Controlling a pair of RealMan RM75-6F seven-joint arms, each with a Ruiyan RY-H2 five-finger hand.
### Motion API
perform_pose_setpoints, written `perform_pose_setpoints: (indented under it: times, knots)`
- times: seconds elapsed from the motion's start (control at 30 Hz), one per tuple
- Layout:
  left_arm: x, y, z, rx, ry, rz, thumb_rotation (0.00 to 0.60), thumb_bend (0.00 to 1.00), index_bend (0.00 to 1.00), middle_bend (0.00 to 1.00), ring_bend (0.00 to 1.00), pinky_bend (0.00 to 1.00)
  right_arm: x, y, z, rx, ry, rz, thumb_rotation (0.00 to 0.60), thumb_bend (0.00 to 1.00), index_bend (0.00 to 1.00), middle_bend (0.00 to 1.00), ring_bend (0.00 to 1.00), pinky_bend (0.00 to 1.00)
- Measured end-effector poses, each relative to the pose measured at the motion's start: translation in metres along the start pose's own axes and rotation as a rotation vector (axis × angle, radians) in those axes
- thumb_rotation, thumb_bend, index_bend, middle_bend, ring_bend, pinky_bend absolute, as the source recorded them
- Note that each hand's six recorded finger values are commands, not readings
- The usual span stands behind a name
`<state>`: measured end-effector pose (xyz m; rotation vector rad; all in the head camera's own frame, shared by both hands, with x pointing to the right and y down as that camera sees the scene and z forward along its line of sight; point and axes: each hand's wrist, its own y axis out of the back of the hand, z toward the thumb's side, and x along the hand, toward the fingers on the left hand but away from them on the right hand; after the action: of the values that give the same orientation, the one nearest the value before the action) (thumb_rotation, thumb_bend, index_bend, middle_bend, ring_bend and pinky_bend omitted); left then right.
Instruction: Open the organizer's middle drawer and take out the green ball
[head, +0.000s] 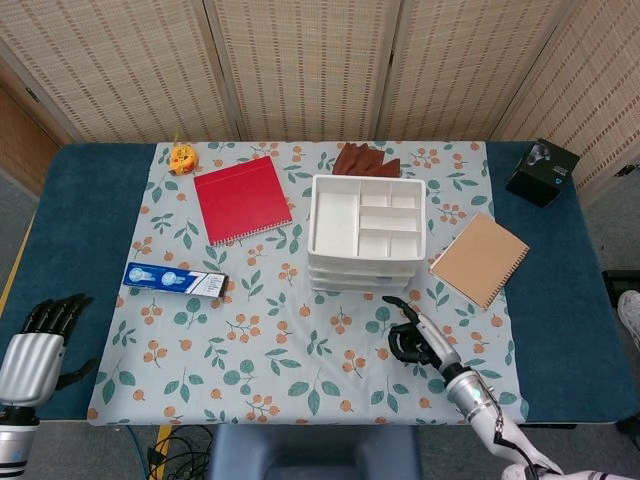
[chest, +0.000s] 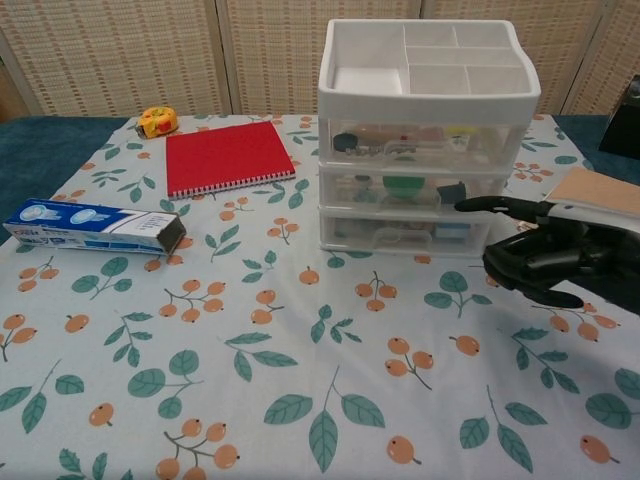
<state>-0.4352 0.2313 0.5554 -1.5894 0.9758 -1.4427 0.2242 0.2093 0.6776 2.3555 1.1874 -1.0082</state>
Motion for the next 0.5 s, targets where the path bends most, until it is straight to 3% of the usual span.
perform_pose_setpoints:
  times: [0.5]
  knots:
    - [0.001,0.001,-0.013,0.004,0.018,0.000,0.600,0.14,0.15,0.16,0.15,0.13,-0.059,-0.033,0.006,-0.158,0.018,0.033,0.600,0.63,0.06,0.73,0.84,0.94]
